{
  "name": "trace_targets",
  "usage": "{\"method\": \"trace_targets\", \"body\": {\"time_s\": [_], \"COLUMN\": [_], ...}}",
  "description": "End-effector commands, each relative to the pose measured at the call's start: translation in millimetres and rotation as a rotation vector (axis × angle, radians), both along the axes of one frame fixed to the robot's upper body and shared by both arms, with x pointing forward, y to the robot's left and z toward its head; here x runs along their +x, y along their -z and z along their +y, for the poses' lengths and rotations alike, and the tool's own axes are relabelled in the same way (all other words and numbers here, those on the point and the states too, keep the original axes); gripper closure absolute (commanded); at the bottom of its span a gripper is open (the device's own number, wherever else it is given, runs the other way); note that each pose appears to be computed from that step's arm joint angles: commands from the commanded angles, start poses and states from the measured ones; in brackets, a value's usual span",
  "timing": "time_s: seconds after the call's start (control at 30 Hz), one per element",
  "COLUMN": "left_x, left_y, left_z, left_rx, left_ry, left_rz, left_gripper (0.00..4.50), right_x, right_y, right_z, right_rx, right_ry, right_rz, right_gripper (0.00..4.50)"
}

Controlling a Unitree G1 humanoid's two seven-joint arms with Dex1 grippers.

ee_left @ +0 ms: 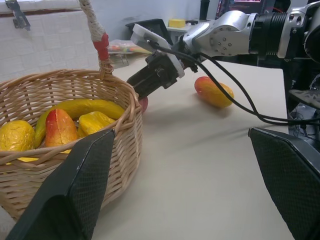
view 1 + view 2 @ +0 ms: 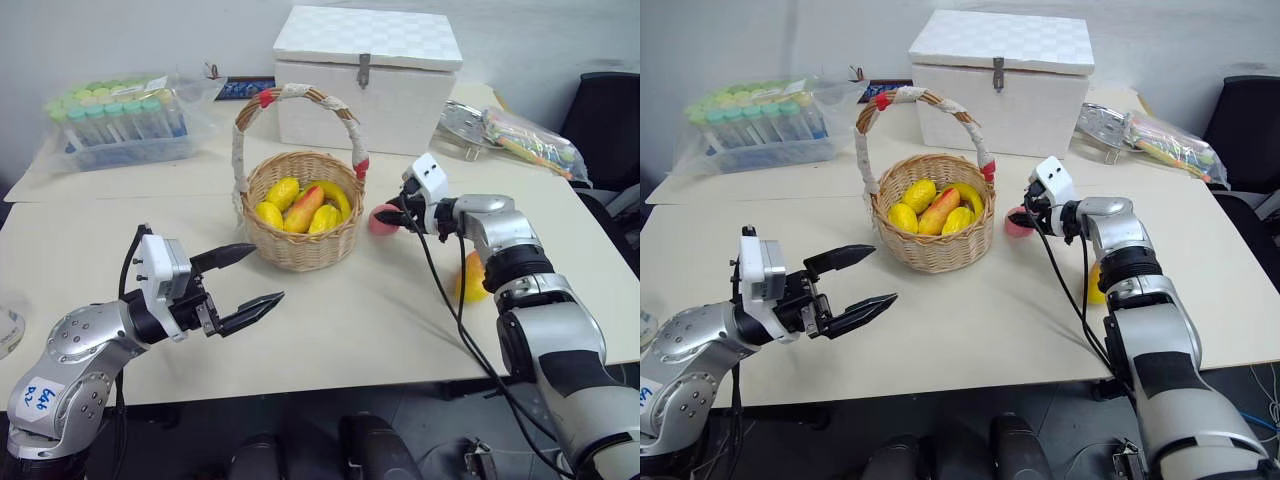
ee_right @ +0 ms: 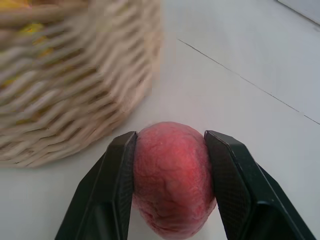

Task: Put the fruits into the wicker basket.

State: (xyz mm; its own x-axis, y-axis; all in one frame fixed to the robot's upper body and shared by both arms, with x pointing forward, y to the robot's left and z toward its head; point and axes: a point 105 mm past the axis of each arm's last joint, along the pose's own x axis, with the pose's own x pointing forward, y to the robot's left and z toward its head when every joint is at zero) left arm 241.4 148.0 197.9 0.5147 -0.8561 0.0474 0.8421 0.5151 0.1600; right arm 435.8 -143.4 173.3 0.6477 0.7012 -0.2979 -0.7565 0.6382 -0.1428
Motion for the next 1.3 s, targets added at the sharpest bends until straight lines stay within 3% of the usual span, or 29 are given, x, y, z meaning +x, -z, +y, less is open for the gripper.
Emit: {"method": "trace_targets", "body": {"time_s": [0.03, 0.23, 0.33, 0.47, 0.57, 0.63, 0.7, 0.83, 0.9, 1.1, 1.3], "left_x": [-3.1, -3.3, -4.4, -4.7, -4.2, -3.9, -3.8, -4.2, -4.9, -4.8, 4.7], "left_y": [-19.1, -25.1, -22.0, -17.5, -16.0, -16.1, -15.8, -15.1, -15.0, -9.9, -2.2], "left_z": [10.8, 34.0, 38.1, 37.3, 36.3, 36.3, 37.2, 35.8, 34.2, 33.4, 19.0], "left_rx": [-0.034, -0.118, -0.124, -0.123, -0.121, -0.12, -0.121, -0.119, -0.117, -0.076, -0.025], "left_ry": [-0.051, -0.165, -0.185, -0.187, -0.189, -0.191, -0.195, -0.193, -0.179, -0.126, -0.025], "left_rz": [-0.079, -0.091, -0.08, -0.067, -0.063, -0.064, -0.063, -0.062, -0.057, -0.036, -0.028], "left_gripper": [0.0, 0.0, 0.0, 0.0, 0.0, 0.0, 0.0, 0.0, 0.0, 0.0, 0.0], "right_x": [-34.2, -110.8, -127.3, -131.2, -106.7, -92.9, -83.4, -87.5, -89.3, -114.4, -142.1], "right_y": [-67.6, -87.2, -98.8, -106.4, -92.4, -86.3, -82.6, -76.5, -84.4, -101.1, -61.8], "right_z": [0.2, 33.4, 58.3, 90.4, 115.1, 117.4, 119.9, 124.5, 117.7, 73.6, -20.1], "right_rx": [0.132, 0.194, 0.259, 0.323, 0.229, 0.235, 0.223, 0.172, 0.204, 0.294, 0.196], "right_ry": [-0.217, -0.481, -0.529, -0.546, -0.437, -0.361, -0.308, -0.344, -0.328, -0.362, -0.179], "right_rz": [-0.173, -0.166, -0.206, -0.254, -0.372, -0.365, -0.385, -0.425, -0.462, -0.534, -0.518], "right_gripper": [2.58, 2.58, 2.58, 2.58, 2.58, 2.58, 1.99, 0.72, 0.07, 0.03, 0.03]}}
